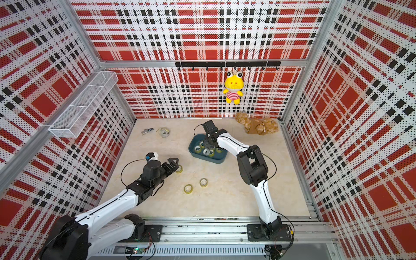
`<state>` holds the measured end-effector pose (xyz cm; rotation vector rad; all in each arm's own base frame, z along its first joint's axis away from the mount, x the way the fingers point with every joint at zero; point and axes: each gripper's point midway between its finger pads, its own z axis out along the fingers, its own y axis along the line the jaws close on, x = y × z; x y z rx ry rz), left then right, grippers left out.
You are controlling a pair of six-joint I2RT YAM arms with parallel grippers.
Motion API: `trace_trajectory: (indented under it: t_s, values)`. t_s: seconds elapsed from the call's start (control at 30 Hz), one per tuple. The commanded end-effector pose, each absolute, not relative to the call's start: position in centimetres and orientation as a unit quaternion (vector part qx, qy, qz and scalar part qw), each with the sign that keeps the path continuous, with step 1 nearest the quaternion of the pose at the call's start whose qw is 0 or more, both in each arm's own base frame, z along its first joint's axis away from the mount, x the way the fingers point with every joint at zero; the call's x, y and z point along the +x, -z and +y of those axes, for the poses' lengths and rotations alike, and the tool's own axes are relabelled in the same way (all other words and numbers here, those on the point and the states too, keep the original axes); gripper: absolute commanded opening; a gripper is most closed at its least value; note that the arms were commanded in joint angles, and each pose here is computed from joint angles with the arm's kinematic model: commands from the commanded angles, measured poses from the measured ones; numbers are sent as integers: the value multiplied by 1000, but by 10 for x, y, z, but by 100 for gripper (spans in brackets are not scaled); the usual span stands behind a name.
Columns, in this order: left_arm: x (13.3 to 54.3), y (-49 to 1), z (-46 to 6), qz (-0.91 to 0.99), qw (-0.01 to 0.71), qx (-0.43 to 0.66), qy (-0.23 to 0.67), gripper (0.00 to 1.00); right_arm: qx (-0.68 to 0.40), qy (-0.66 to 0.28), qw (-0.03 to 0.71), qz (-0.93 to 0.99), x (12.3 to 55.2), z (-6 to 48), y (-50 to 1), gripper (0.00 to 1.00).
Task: Put the transparent tape into the storage box
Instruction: Place the tape in the storage box.
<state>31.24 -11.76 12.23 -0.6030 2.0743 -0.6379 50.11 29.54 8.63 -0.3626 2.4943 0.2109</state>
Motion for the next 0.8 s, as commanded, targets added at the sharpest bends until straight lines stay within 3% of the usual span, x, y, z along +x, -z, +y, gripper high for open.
trace_trajectory:
  t_s: [0.0,0.27,0.47,0.67,0.77]
  values:
    - [320,-135,-123,820,446,-238,269,99,-156,-118,284,939,503,312,-79,0]
    - [324,-123,-132,828,430,-232,276,99,-176,-186,268,929,488,346,-81,0]
    - [324,-127,-136,825,432,-230,280,100,-205,-178,251,929,473,366,-69,1]
    - [319,-133,-133,824,436,-232,277,100,-193,-160,254,934,469,360,-68,32]
    - [317,-139,-129,820,443,-234,276,100,-191,-156,269,931,466,353,-83,39]
